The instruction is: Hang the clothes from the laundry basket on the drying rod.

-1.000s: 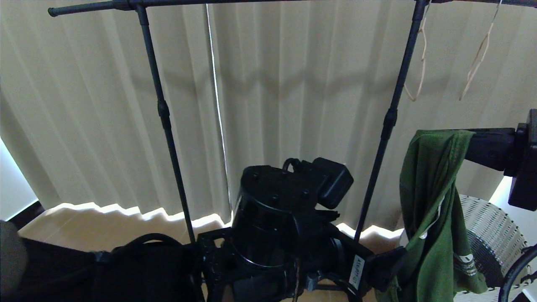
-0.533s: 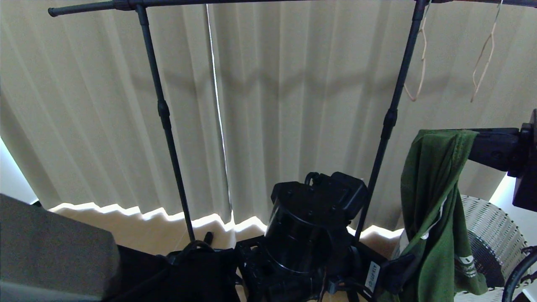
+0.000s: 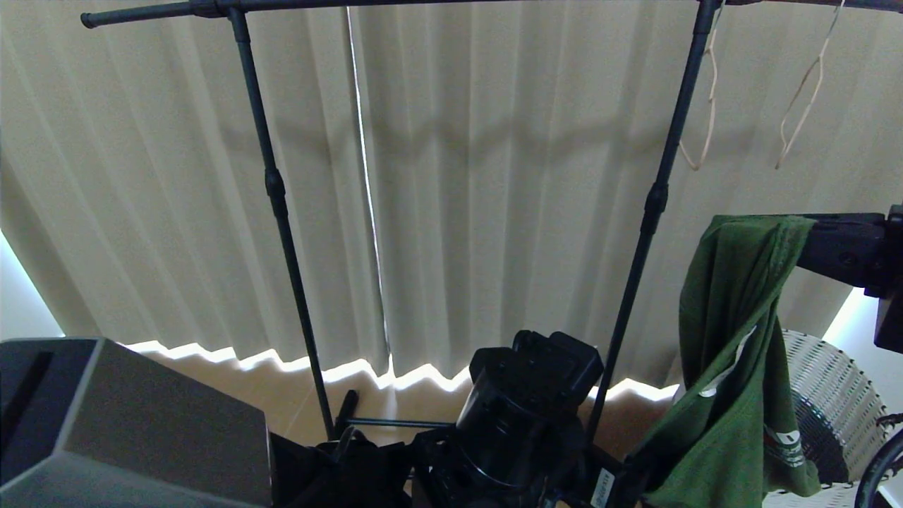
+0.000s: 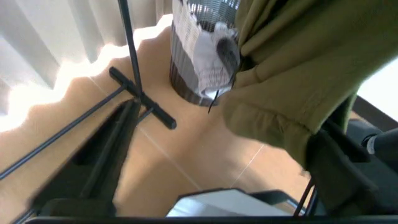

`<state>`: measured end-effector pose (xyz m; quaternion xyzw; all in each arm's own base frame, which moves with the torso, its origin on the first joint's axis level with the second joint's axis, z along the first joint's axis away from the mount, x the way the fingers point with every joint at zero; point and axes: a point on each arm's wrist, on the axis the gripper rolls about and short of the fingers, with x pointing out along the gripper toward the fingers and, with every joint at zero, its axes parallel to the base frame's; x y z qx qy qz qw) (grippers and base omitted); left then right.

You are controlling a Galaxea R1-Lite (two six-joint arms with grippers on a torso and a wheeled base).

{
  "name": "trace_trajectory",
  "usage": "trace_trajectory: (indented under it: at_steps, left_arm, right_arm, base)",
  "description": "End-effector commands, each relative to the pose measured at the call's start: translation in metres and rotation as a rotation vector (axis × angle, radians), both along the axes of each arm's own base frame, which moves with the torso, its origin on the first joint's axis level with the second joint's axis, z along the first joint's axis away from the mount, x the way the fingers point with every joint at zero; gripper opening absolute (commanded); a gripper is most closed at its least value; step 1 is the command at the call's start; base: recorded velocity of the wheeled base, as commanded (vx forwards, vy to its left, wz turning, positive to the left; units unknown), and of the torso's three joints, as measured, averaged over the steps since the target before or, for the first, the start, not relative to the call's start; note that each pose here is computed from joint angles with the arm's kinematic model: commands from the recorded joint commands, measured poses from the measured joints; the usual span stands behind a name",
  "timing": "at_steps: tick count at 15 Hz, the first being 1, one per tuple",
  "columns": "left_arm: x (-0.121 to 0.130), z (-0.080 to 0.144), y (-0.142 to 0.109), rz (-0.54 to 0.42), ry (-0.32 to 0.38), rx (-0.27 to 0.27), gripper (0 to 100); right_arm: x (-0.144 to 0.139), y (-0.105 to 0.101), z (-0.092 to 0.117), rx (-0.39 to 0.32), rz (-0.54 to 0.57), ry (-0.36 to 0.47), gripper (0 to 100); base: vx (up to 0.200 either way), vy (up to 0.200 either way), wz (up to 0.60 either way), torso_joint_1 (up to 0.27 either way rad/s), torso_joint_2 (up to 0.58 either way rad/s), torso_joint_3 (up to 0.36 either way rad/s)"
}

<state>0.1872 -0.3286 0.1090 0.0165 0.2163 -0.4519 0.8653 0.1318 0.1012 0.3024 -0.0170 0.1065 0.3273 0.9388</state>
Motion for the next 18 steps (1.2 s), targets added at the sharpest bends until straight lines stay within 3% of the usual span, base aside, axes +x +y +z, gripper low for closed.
trace_trajectory:
  at_steps: [1,4,6,7,9,13,18]
  left_arm:
    - [-0.004,0.007,0.007,-0.001,-0.010,-0.008,0]
    - [-0.021,0.029,0.034,-0.014,-0.079,-0.093,0]
    - [-0.033,0.035,0.055,-0.031,-0.145,-0.098,0]
    - [-0.046,0.046,0.083,-0.035,-0.203,-0.111,0]
    - [-0.054,0.080,0.123,0.021,-0.260,-0.180,0]
    - [-0.073,0.137,0.184,0.110,-0.296,-0.207,0]
    - [-0.060,0.191,0.219,0.305,-0.352,-0.220,0]
  right_arm:
    - [0.000,-0.001,0.000,0.002,-0.001,-0.002,0]
    - [-0.003,-0.003,0.001,0.006,-0.006,-0.008,0]
    - [-0.005,-0.005,0.003,0.012,-0.004,-0.016,0]
    - [-0.006,-0.005,0.004,0.017,-0.003,-0.021,0]
    - [-0.004,-0.003,0.011,0.048,0.008,-0.073,0]
    - [-0.003,0.004,0.028,0.127,0.032,-0.177,0]
    - [-0.002,0.002,0.036,0.139,0.015,-0.195,0]
  base:
    - [0.000,0.000,0.00,0.000,0.00,0.000]
    - [0.000,0.000,0.00,0.000,0.00,0.000]
    - [0.000,0.000,0.00,0.000,0.00,0.000]
    - [0.000,0.000,0.00,0.000,0.00,0.000]
    - [0.000,0.000,0.00,0.000,0.00,0.000]
    - [0.000,0.000,0.00,0.000,0.00,0.000]
    - [0.000,0.000,0.00,0.000,0.00,0.000]
